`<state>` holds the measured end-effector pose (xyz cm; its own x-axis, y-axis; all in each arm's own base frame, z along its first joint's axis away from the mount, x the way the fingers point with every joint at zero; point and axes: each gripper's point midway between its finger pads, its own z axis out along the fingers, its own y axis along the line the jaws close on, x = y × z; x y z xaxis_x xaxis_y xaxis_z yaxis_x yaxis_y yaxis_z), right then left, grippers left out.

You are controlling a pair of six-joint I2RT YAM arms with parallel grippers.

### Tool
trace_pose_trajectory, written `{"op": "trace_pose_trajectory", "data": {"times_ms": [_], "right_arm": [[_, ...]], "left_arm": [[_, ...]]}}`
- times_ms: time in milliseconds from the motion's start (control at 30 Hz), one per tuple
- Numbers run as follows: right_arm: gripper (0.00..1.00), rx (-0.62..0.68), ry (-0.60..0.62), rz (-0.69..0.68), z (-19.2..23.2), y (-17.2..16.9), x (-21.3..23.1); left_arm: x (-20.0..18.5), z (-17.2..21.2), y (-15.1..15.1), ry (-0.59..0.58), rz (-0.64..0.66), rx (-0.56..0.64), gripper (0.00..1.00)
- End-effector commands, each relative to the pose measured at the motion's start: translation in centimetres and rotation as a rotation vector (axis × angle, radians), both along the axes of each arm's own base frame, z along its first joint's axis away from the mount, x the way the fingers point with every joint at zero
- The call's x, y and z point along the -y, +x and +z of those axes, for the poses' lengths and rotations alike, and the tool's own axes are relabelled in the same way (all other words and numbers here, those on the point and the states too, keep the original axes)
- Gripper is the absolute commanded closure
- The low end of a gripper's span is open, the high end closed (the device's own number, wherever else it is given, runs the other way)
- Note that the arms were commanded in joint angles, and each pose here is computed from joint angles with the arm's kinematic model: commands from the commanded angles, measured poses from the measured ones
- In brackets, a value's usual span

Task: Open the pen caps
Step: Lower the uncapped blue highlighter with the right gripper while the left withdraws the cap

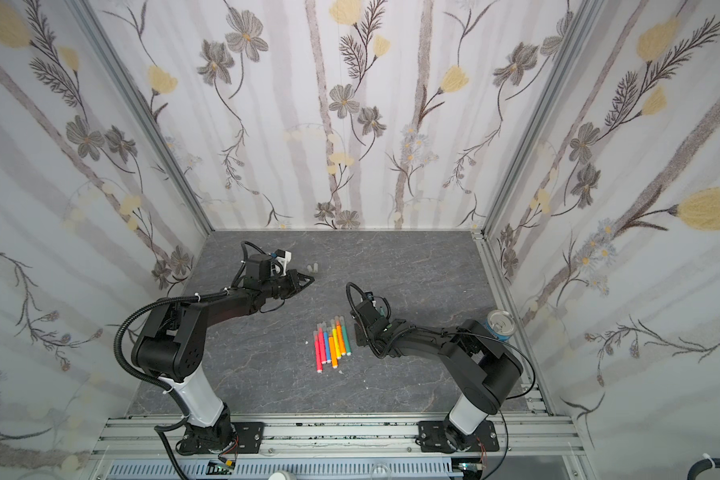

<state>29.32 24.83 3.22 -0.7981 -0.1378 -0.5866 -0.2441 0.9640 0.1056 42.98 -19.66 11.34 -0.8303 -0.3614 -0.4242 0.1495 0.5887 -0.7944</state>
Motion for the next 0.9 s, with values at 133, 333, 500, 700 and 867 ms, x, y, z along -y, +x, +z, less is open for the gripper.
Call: {"op": "trace_pose_trajectory", "data": {"times_ms": [133, 333, 500, 700, 867], "right_arm": [[0.96, -0.004, -0.072, 0.008, -0.7, -0.4, -0.2], [0.93, -0.014, -0.103, 0.010, -1.2, -0.6, -0.3], [0.87, -0.015, -0.108, 0.015, -1.3, -0.8, -0.5], [0.81, -0.010, -0.117, 0.011, -1.0, -0.7, -0.4], [0.78, -0.008, -0.128, 0.007, -1.1, -0.6, -0.3]], "left_arm": [[-1.1, 1.0, 0.4, -0.013, 0.006, 0.033, 1.00], [-2.0, 1.3, 0.4, -0.008, 0.022, 0.040, 1.00], [-2.5, 1.3, 0.4, -0.008, 0.031, 0.038, 1.00], [-2.6, 1.1, 0.4, -0.008, 0.032, 0.037, 1.00], [-2.9, 0.6, 0.2, -0.001, 0.035, 0.029, 1.00]]}}
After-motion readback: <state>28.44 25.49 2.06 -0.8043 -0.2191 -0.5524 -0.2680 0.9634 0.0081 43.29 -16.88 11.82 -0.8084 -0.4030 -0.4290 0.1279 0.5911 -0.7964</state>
